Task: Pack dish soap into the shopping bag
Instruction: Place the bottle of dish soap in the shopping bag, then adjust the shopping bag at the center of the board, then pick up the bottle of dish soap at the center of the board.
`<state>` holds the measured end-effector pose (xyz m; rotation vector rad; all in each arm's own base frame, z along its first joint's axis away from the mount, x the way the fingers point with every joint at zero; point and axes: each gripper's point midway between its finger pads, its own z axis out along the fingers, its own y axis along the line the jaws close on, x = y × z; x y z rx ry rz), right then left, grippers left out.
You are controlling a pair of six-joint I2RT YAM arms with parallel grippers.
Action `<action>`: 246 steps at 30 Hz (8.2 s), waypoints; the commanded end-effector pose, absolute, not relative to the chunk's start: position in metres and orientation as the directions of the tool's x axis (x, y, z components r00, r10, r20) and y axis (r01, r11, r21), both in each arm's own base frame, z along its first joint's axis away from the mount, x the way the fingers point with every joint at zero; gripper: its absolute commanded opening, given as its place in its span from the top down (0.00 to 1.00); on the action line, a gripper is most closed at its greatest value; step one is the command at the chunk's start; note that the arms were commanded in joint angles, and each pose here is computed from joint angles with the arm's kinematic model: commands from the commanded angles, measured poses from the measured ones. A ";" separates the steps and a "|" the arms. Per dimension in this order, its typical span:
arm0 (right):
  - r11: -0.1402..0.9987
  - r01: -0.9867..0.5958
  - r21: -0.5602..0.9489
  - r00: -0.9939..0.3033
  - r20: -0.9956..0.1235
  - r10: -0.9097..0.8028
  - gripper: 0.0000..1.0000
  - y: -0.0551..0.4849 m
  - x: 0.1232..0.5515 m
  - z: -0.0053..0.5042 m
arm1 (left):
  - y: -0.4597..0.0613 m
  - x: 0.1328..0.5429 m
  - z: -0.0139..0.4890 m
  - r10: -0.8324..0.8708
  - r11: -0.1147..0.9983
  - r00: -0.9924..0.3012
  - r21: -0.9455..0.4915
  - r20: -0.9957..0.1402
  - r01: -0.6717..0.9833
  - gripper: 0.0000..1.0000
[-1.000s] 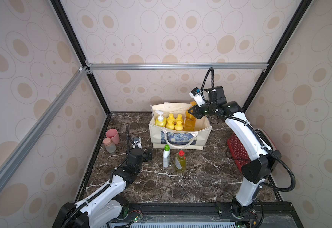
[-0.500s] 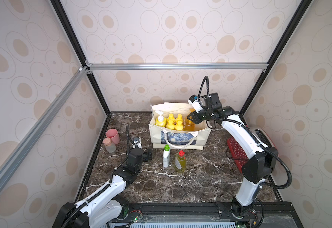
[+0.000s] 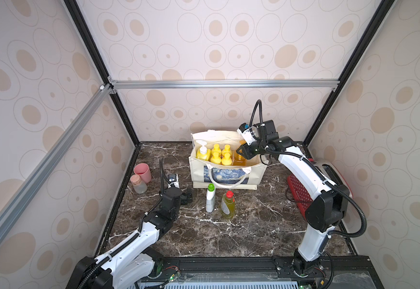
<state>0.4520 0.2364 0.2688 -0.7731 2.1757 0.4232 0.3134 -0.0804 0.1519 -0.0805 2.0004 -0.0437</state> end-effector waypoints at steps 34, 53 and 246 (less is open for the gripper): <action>0.903 -0.427 0.044 -0.437 -0.885 -0.163 0.26 0.170 0.373 0.399 | -0.095 0.318 0.209 -0.137 0.987 -0.363 -0.159 -0.922 0.030 0.01; 0.965 -0.261 0.006 -0.731 -0.654 -0.193 0.43 0.143 0.397 0.292 | -0.134 0.378 0.331 -0.002 0.987 -0.463 -0.076 -0.886 0.141 0.01; 0.759 -0.645 0.090 -0.587 -0.694 -0.417 1.00 0.288 0.227 0.274 | -0.115 0.258 0.165 -0.035 0.988 -0.392 -0.090 -0.919 0.122 0.01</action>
